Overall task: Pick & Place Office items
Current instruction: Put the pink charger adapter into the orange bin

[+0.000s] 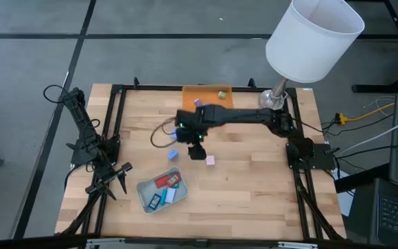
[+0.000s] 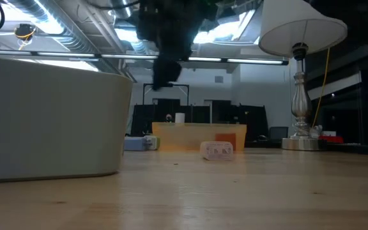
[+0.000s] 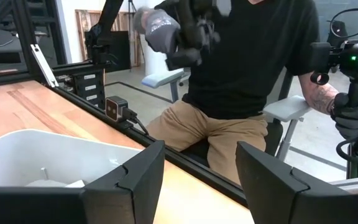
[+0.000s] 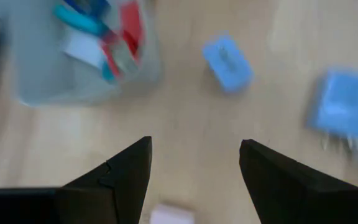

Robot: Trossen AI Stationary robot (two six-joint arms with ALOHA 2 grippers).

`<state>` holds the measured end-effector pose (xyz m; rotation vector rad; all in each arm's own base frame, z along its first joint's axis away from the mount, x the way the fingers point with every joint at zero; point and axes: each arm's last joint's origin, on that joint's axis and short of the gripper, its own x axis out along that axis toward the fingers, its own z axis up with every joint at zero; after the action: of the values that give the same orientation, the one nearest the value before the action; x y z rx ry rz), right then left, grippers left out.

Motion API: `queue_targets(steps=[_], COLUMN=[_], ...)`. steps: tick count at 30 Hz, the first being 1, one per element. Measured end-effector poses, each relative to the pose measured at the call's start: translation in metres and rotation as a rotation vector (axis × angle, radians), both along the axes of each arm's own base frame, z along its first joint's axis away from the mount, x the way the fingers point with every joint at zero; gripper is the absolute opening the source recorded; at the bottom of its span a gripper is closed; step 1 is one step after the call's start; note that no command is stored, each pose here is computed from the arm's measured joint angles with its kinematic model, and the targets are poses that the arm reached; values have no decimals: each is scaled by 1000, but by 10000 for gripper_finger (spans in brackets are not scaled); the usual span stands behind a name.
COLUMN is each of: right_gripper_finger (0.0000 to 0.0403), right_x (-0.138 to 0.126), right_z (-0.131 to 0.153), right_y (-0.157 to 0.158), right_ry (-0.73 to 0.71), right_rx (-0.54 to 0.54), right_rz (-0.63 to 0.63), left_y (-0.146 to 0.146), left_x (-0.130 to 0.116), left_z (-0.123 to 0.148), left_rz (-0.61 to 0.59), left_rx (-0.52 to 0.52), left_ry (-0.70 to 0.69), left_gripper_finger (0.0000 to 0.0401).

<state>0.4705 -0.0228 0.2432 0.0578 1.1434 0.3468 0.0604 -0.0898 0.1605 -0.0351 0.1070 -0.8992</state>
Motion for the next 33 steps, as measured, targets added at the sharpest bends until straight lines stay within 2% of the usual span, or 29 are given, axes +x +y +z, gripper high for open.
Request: queue_targets(steps=[4,8,12,16,19,21,25,29,33], right_gripper_finger=[240,240,240,240,240,240,240,240,240], right_x=[-11,-30,-56,-97,-129,-146,-170,-172,-159], right_z=[-33,-43,-38,-10,-5,-3,-21,-31,-40], right_y=[14,15,12,13,16,23,45,56,60], right_ry=[159,208,144,21,-48,-133,-155,-174,-136], right_rx=[-183,-238,-228,-242,-207,-145,-90,-44,13], right_rz=[-93,-198,-322,-509,-695,-827,-1039,-1210,-1297], left_y=[0,0,0,-1,-1,-1,-1,-1,-1], left_x=[0,0,0,-1,-2,-2,-2,-2,-2], left_z=[0,0,1,1,1,1,2,0,-2], left_rz=[0,-1,-15,-62,-84,-84,-78,-79,-79], left_rx=[1,5,14,32,41,39,45,80,135], left_ry=[-1,-12,-32,-56,-69,-72,-88,-116,-143], left_gripper_finger=[195,195,192,193,196,195,192,192,195])
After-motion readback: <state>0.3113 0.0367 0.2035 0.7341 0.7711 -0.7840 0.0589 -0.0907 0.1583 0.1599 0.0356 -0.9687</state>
